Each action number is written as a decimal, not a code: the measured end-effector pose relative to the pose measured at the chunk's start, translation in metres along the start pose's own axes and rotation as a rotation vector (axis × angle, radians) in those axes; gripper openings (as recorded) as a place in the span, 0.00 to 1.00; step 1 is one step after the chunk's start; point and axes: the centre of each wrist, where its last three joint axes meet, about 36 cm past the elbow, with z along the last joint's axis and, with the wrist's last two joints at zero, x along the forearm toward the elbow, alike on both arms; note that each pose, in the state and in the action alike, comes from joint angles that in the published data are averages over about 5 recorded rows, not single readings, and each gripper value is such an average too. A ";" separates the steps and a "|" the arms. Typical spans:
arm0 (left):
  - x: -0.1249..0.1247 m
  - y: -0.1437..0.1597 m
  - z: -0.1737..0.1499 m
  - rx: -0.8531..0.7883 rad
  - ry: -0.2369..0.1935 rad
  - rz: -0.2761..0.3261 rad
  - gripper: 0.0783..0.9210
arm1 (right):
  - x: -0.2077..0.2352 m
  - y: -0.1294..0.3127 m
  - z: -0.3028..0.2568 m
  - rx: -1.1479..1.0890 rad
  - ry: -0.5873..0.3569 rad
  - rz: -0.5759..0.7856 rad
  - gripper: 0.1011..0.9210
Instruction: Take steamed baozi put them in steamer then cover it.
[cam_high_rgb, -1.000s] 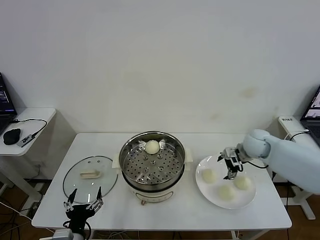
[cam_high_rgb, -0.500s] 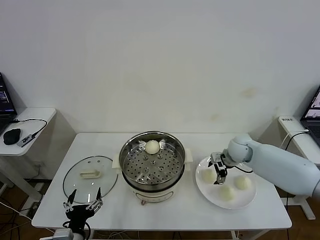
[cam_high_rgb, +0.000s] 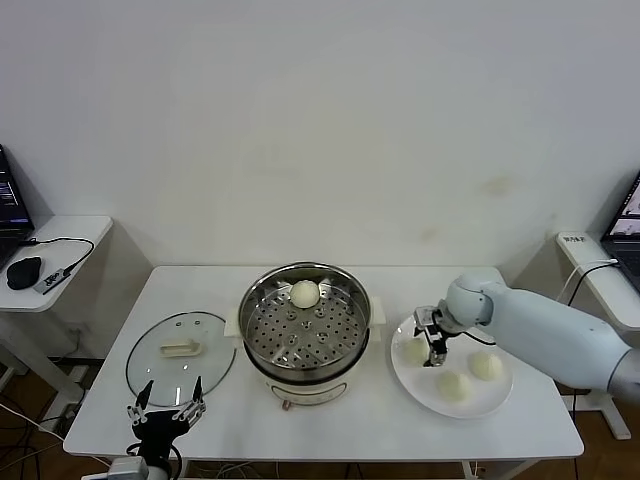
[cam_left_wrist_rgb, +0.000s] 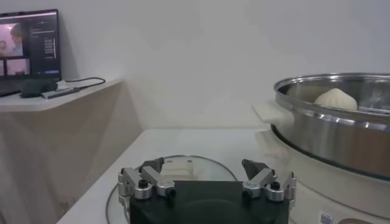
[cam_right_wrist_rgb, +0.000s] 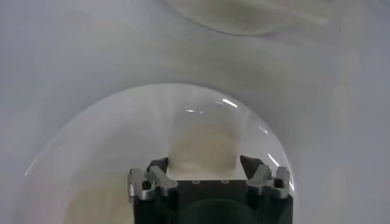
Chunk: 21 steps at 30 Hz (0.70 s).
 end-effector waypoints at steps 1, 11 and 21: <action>0.000 0.000 0.000 0.000 0.000 0.000 0.88 | 0.000 0.000 0.000 0.000 0.001 0.000 0.71; 0.001 -0.001 -0.001 0.000 -0.002 0.001 0.88 | 0.009 -0.004 0.003 -0.001 0.000 0.000 0.62; 0.000 -0.001 -0.005 -0.001 -0.010 0.003 0.88 | 0.050 -0.016 0.008 0.008 -0.003 0.023 0.61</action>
